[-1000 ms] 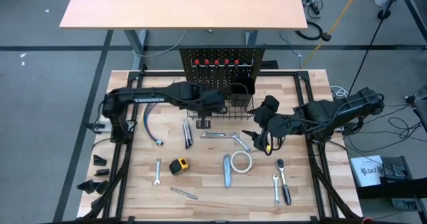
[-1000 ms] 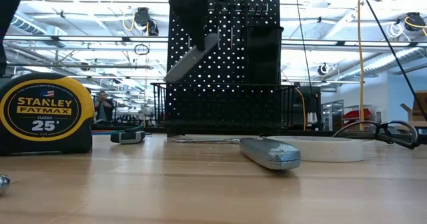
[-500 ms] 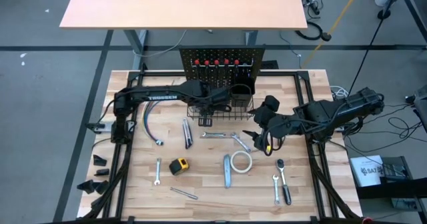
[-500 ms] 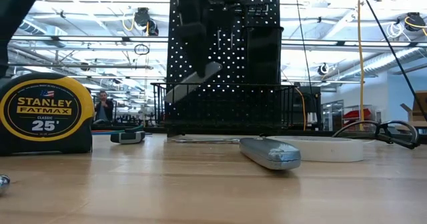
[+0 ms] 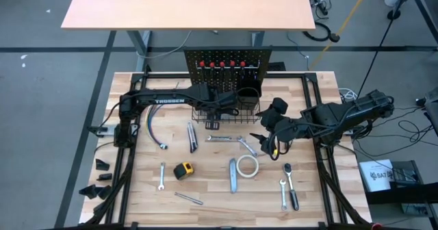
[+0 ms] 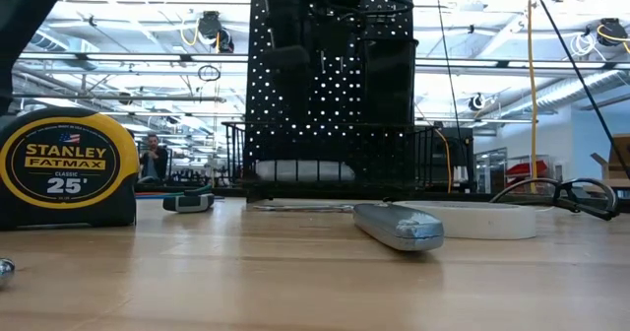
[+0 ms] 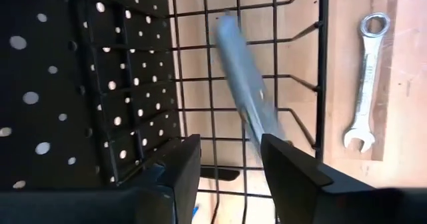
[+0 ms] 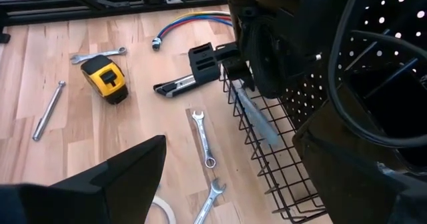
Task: Hang tools onto peg board
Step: Put the silver utility knife into the pegboard basket
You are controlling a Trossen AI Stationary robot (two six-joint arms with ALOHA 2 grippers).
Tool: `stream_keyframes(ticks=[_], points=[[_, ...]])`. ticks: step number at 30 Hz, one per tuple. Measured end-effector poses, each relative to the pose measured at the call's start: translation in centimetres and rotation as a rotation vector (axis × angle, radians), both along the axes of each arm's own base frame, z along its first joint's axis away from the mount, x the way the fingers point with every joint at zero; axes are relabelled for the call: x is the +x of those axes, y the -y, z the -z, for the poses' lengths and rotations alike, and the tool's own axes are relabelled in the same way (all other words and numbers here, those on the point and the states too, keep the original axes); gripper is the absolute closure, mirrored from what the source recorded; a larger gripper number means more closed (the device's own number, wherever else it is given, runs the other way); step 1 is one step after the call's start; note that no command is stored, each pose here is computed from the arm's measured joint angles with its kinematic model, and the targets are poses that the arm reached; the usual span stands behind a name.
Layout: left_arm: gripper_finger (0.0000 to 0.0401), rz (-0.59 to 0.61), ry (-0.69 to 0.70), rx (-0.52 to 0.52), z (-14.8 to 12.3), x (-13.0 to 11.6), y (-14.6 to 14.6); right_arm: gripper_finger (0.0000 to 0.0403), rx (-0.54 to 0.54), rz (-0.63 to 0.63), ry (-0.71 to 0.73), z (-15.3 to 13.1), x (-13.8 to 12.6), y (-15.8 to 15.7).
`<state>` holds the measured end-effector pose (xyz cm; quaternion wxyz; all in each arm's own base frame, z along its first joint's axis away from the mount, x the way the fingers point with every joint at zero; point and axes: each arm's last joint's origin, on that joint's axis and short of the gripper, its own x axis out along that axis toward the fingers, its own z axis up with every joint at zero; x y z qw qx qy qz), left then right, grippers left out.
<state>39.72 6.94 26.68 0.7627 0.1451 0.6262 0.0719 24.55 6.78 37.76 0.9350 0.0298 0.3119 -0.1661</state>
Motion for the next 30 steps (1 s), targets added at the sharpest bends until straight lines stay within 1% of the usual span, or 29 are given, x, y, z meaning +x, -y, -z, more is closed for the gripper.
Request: stream_keyframes(ticks=[6,15,20,23,27,30], points=[[0.0236,-0.001,0.007,0.006,-0.3,-0.1,0.0,0.0055,-0.003,-0.001,-0.003,0.0,0.0,0.0],[0.0234,0.03,0.121,-0.001,-4.2,-1.8,1.7,0.0055,-0.005,-0.002,-0.005,0.0,0.0,0.0],[0.0234,0.065,0.194,-0.008,-6.9,-3.3,3.6,0.0055,0.063,0.047,0.043,-0.1,0.1,0.0],[0.0234,0.08,0.256,-0.02,-8.7,-4.5,5.1,0.0055,0.126,0.041,0.057,-0.2,0.2,-0.2],[0.0234,0.086,0.357,-0.07,-11.2,-6.4,6.7,0.0055,0.184,0.018,0.082,0.0,1.2,-0.7],[0.0237,0.068,0.47,-0.107,-13.4,-8.1,7.7,0.0055,0.223,0.009,0.101,0.5,2.4,-1.2]])
